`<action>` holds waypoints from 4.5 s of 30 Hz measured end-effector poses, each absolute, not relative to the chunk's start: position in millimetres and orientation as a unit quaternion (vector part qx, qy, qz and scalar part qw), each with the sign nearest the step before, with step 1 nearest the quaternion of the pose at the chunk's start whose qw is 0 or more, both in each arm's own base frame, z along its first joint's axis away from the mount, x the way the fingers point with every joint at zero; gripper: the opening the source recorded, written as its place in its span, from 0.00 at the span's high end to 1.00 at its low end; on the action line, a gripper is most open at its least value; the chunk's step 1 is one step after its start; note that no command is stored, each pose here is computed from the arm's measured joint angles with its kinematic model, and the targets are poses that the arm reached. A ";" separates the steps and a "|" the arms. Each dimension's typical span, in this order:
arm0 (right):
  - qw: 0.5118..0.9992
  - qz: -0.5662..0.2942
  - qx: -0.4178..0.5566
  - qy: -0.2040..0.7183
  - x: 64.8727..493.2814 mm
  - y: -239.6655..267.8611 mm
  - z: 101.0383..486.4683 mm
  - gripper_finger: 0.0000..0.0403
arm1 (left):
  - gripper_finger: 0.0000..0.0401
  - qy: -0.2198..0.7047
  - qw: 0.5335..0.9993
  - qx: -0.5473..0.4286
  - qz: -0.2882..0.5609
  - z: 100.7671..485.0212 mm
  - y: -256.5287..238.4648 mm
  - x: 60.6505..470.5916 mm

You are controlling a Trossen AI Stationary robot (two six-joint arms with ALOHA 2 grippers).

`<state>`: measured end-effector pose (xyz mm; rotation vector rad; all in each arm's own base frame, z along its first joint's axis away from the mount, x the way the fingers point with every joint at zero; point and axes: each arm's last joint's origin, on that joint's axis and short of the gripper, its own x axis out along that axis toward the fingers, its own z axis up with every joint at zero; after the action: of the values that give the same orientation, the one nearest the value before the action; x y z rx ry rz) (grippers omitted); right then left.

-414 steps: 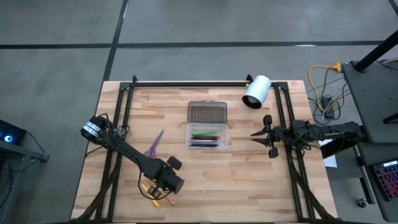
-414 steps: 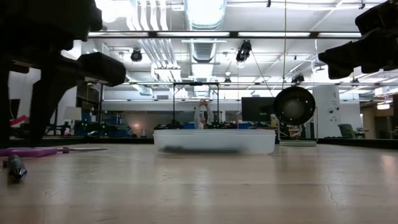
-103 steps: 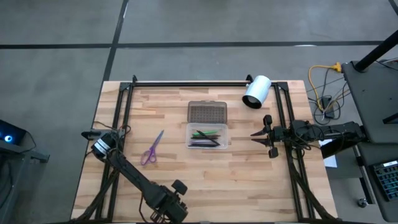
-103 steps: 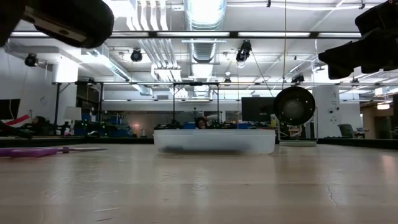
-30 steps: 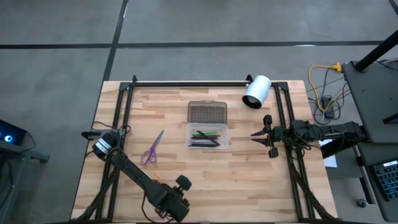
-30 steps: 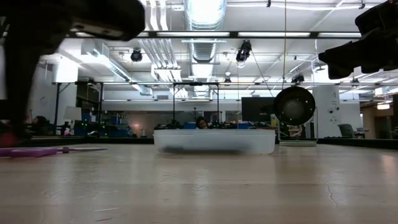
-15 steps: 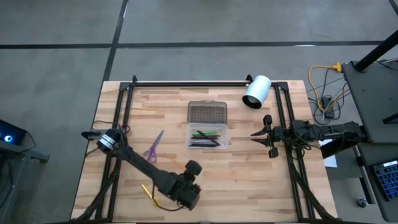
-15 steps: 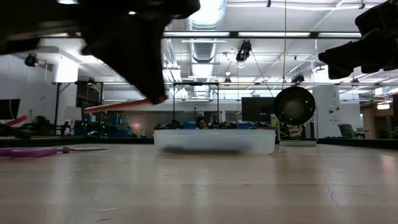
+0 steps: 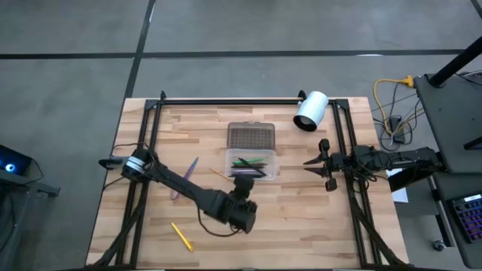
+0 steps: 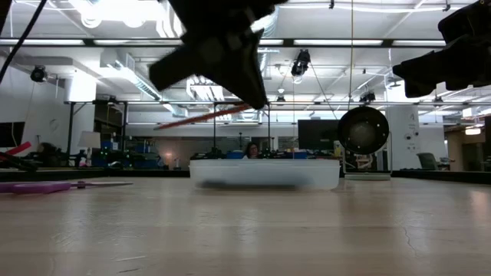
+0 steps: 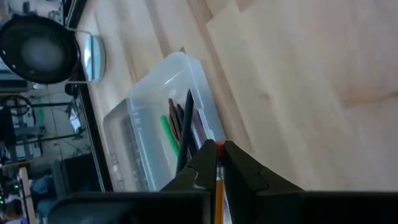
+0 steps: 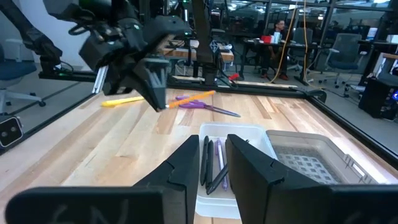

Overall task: Pick & place school supplies into a supply box
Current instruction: Put the orange pencil into the white and black supply box, then put the yellow pen into the white and black supply box

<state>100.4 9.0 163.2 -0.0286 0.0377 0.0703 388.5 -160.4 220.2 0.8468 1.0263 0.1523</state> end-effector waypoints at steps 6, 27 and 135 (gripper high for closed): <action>0.999 0.035 -0.014 0.019 100.4 9.0 163.2 0.80 | 1.00 0.435 0.791 0.427 0.058 203.5 -155.5 397.8; 0.999 0.035 -0.014 0.019 100.4 9.1 163.2 0.81 | 1.00 0.359 0.796 0.483 0.060 199.8 -135.2 419.7; 0.999 0.035 -0.014 0.019 100.4 9.1 163.2 0.83 | 0.91 0.507 0.804 0.298 -0.089 202.5 -169.1 342.1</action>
<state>100.4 9.1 163.2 -0.0286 0.0381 0.0707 342.1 -169.1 202.5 0.6378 1.0855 -0.1908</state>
